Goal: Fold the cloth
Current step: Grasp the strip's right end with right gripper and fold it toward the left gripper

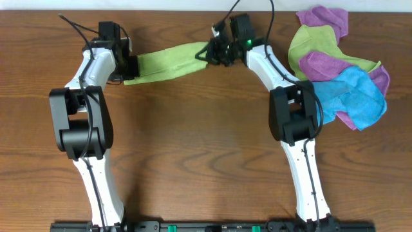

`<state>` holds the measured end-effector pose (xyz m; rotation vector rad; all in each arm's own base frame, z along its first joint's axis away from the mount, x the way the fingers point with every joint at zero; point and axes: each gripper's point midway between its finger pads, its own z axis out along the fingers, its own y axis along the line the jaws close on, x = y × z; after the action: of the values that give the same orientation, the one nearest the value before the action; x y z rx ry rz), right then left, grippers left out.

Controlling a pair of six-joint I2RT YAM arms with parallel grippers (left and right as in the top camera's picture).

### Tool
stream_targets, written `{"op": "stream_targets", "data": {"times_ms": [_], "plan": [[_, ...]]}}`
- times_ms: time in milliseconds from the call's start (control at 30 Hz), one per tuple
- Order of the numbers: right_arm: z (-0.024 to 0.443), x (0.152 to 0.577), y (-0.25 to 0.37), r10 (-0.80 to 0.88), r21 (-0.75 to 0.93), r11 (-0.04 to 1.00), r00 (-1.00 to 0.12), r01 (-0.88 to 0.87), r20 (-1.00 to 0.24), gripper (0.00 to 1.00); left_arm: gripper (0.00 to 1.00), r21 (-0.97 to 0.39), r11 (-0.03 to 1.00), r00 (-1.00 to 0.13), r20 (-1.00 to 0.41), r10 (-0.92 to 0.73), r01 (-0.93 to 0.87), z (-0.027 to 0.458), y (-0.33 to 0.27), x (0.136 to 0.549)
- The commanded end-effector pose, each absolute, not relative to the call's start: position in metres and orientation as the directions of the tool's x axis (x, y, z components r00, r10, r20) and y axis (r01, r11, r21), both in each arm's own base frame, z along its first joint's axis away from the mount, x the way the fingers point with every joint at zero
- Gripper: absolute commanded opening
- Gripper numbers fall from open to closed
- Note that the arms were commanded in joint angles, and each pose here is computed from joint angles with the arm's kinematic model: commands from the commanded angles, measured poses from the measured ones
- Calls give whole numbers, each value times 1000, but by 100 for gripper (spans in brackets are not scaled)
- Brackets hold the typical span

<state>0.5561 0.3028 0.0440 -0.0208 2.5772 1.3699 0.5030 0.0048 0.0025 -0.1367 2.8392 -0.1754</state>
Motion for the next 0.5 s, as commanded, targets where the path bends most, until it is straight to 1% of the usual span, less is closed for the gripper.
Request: {"op": "stream_targets", "data": {"times_ms": [0, 133, 300, 467], "plan": [[93, 562, 303, 58, 796, 561, -948, -227, -312, 2, 6, -170, 984, -973, -212, -88, -52, -20, -24, 491], [105, 555, 307, 21, 762, 592, -940, -263, -341, 2, 5, -205, 978, -974, -215, -69, -24, -18, -52, 491], [103, 539, 329, -37, 750, 588, -937, -302, -348, 2, 6, -220, 975, -971, -232, -52, 0, -16, -82, 494], [95, 524, 346, -95, 721, 606, -931, -336, -353, 1, 6, -231, 973, -970, -239, -42, 15, -15, -108, 492]]}}
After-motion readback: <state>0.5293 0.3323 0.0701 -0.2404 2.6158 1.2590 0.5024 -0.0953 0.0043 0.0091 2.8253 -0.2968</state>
